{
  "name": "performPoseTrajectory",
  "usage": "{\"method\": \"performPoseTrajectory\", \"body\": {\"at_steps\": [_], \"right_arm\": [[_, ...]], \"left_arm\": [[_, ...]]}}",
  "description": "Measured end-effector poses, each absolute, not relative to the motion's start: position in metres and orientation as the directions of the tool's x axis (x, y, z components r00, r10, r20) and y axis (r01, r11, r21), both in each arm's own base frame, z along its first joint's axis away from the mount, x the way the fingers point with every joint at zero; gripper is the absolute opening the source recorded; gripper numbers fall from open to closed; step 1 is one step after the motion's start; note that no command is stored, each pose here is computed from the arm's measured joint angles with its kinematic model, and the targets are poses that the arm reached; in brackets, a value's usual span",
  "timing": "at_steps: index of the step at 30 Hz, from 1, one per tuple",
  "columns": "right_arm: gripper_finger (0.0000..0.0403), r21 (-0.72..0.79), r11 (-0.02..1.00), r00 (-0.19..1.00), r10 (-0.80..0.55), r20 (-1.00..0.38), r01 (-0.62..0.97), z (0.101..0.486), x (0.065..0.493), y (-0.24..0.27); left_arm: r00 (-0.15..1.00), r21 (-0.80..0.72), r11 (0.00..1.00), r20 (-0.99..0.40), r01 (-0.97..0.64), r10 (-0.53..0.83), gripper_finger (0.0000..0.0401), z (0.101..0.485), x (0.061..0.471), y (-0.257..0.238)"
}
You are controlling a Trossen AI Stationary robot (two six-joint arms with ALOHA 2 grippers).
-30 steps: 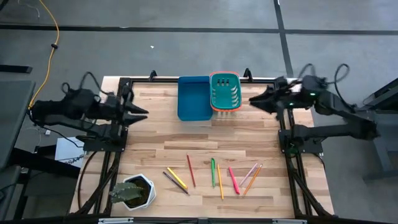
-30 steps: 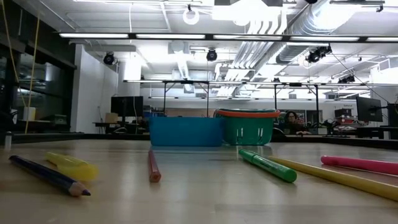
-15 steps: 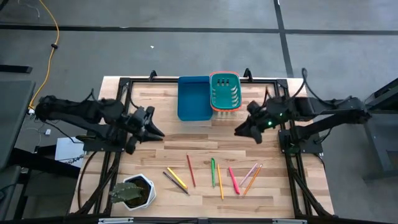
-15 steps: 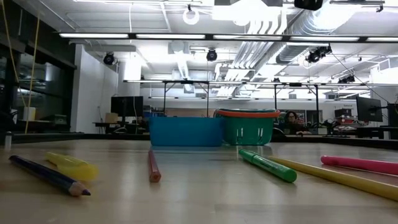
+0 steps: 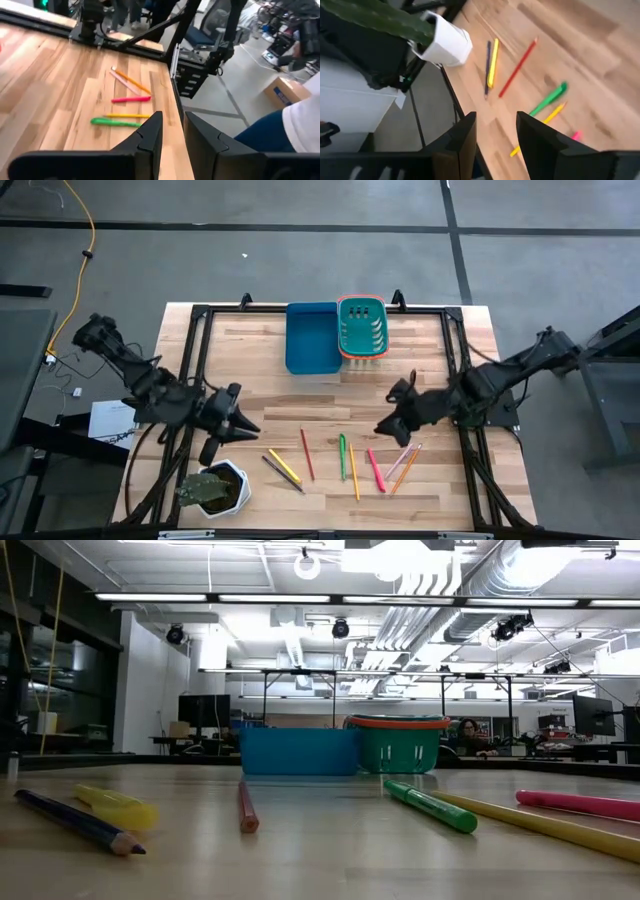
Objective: Sort pens & pencils
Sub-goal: Put the yellow pen into the blue bin
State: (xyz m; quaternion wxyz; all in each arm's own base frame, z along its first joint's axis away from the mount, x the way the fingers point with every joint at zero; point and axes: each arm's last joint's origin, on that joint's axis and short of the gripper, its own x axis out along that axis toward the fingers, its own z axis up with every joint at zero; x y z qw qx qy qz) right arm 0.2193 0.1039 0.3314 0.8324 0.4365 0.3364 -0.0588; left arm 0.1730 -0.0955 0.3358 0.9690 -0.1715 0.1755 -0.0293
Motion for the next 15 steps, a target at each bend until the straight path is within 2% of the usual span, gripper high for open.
{"method": "performPoseTrajectory", "body": {"at_steps": [6, 15], "right_arm": [[0.0131, 0.650, 0.604, 0.704, 0.199, -0.682, 0.460, 0.307, 0.234, 0.126], [0.0131, 0.672, 0.588, 0.725, 0.198, -0.659, 0.450, 0.292, 0.258, 0.138]], "left_arm": [[0.912, -0.292, 0.953, -0.408, -0.079, -0.049, 0.0067, 0.323, 0.167, -0.107], [0.901, -0.206, 0.975, -0.433, -0.080, -0.018, 0.0067, 0.322, 0.162, -0.102]]}}
